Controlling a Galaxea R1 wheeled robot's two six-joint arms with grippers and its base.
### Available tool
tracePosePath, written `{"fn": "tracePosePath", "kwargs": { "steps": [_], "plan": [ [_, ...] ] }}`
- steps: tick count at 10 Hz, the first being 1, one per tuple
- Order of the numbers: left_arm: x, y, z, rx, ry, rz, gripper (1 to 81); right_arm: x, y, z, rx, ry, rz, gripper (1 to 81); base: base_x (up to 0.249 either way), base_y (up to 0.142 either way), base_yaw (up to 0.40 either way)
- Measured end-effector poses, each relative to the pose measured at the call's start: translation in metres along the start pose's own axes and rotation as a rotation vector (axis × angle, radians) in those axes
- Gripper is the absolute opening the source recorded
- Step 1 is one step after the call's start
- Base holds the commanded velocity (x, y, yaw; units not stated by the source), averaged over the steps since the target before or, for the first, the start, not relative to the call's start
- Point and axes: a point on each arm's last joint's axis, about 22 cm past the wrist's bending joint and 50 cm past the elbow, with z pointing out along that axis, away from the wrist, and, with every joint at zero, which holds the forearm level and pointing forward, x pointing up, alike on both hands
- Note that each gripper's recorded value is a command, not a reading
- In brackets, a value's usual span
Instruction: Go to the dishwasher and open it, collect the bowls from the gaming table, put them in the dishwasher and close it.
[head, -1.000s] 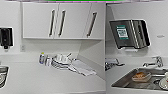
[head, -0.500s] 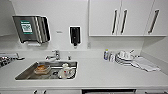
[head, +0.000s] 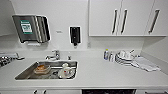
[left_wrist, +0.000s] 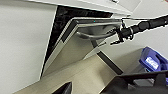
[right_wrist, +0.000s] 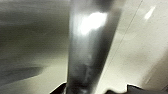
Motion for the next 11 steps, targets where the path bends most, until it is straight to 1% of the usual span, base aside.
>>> {"fn": "tracePosePath", "kwargs": {
  "steps": [1, 2, 3, 4, 5, 6, 7, 9, 11],
  "plan": [
    [0.005, -0.002, 0.003, -0.003, 0.006, 0.004, 81.1, 0.003, -0.009, 0.005, 0.019, 0.010, 0.004, 81.1, -0.106, 0.000, 0.000],
    [-0.001, 0.001, 0.001, -0.002, -0.002, -0.003, 81.1, 0.002, -0.006, 0.003, 0.024, 0.012, 0.006, 81.1, -0.103, 0.000, 0.000],
    [-0.004, 0.000, -0.001, 0.004, -0.011, -0.003, 81.1, 0.001, 0.005, 0.001, 0.002, 0.007, 0.005, 81.1, -0.097, 0.000, 0.000],
    [0.002, 0.000, 0.002, -0.003, 0.005, 0.002, 81.1, -0.003, 0.014, 0.002, -0.029, -0.008, 0.004, 81.1, -0.084, 0.000, 0.000],
    [-0.003, 0.001, 0.001, -0.002, -0.007, -0.003, 81.1, -0.007, 0.029, 0.002, -0.056, -0.017, 0.008, 81.1, -0.074, 0.000, 0.000],
    [-0.003, 0.001, 0.001, -0.001, -0.008, -0.001, 81.1, -0.012, 0.044, 0.002, -0.088, -0.029, 0.011, 81.1, -0.073, 0.000, 0.000],
    [0.001, 0.002, 0.003, -0.007, 0.003, 0.000, 81.1, -0.014, 0.054, 0.005, -0.113, -0.036, 0.014, 81.1, -0.073, 0.000, 0.000],
    [-0.003, 0.002, 0.003, -0.005, -0.006, -0.002, 81.1, -0.020, 0.061, 0.009, -0.111, -0.040, 0.021, 81.1, -0.033, 0.000, 0.000],
    [-0.002, 0.002, 0.003, -0.006, -0.006, -0.001, 81.1, -0.022, 0.065, 0.013, -0.105, -0.036, 0.023, 81.1, 0.000, 0.000, 0.000]
  ]
}}
